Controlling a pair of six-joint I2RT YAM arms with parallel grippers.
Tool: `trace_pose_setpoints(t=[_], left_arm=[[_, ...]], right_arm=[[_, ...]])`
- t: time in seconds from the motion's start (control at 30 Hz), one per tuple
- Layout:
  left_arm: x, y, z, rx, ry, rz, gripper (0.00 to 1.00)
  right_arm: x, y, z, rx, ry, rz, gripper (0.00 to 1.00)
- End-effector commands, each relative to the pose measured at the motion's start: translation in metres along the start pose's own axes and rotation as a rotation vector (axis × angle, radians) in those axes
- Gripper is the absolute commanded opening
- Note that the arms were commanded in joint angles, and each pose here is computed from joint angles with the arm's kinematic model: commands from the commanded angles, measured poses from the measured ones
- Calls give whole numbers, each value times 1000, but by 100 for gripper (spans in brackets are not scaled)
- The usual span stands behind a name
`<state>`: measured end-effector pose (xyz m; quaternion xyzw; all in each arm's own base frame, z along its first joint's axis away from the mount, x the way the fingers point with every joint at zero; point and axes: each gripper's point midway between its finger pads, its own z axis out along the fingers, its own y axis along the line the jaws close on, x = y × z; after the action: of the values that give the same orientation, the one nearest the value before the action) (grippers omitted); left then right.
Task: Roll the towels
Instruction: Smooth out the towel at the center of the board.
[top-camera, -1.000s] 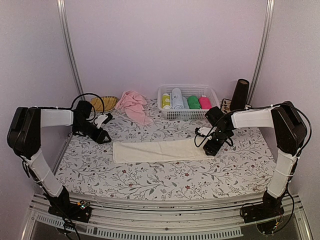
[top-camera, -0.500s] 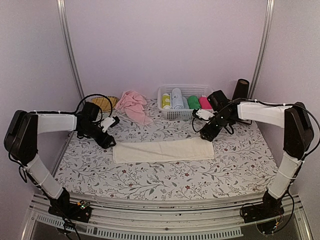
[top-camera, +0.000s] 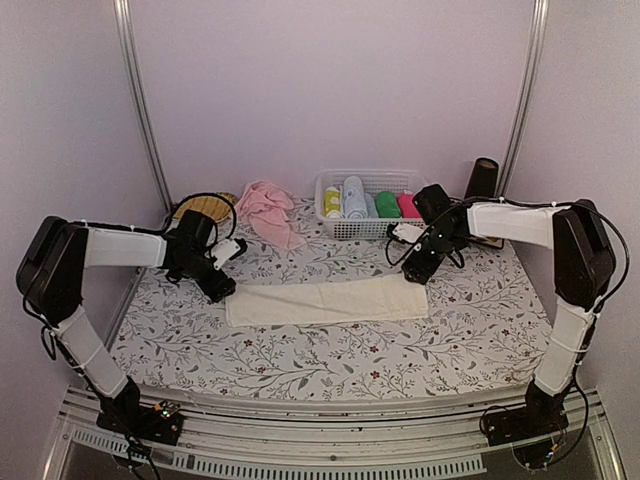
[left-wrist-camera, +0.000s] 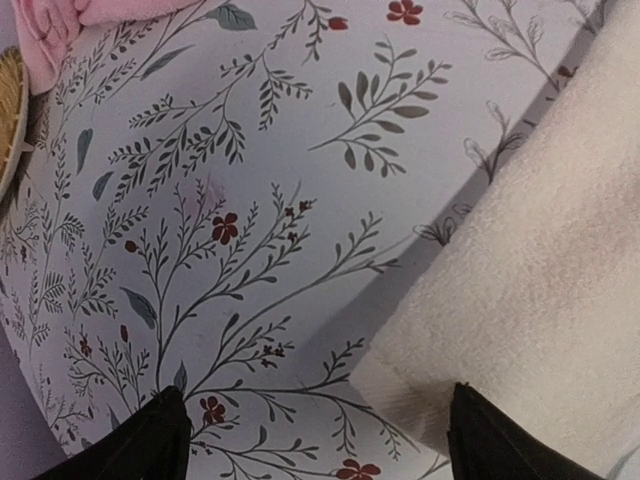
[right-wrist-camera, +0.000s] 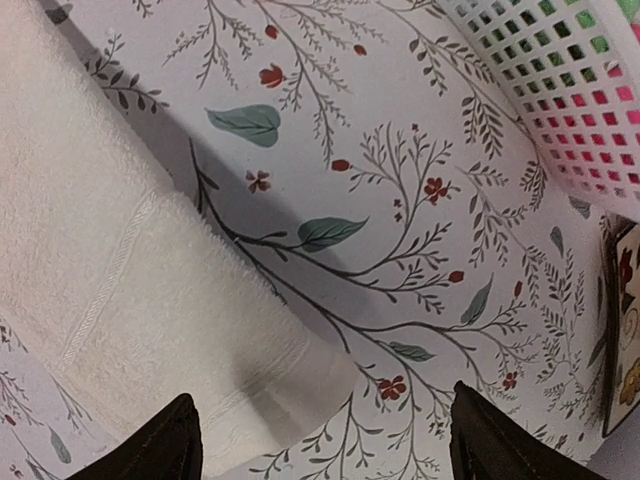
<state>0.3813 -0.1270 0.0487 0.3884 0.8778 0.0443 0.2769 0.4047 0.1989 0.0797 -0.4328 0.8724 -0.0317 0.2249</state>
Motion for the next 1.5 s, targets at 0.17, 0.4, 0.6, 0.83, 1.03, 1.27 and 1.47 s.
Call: trace_pose_setpoints(t=[0.17,0.4,0.6,0.83,1.03,1.27,1.47], left_arm=[[13,25,23,-166,85,19,89],[11,33,20,-180,71,20,91],[-4,35,0,-136,-3,5,97],[1,18,-20,-46,-30,-31,97],[14,-5,-21,115,-11,-101,94],[26,-18,-22,302,15,-213,87],[34,-40,-27,458,47,-269,83]], right_arm=[[33,18,-13,-122,-33,330,84],[35,48,-18,-276,-139,470,80],[33,67,-18,-385,-196,564,77],[39,59,-27,-379,-265,665,78],[47,59,-26,-388,-274,728,79],[59,57,-23,-403,-274,794,80],[67,49,-24,-395,-279,837,78]])
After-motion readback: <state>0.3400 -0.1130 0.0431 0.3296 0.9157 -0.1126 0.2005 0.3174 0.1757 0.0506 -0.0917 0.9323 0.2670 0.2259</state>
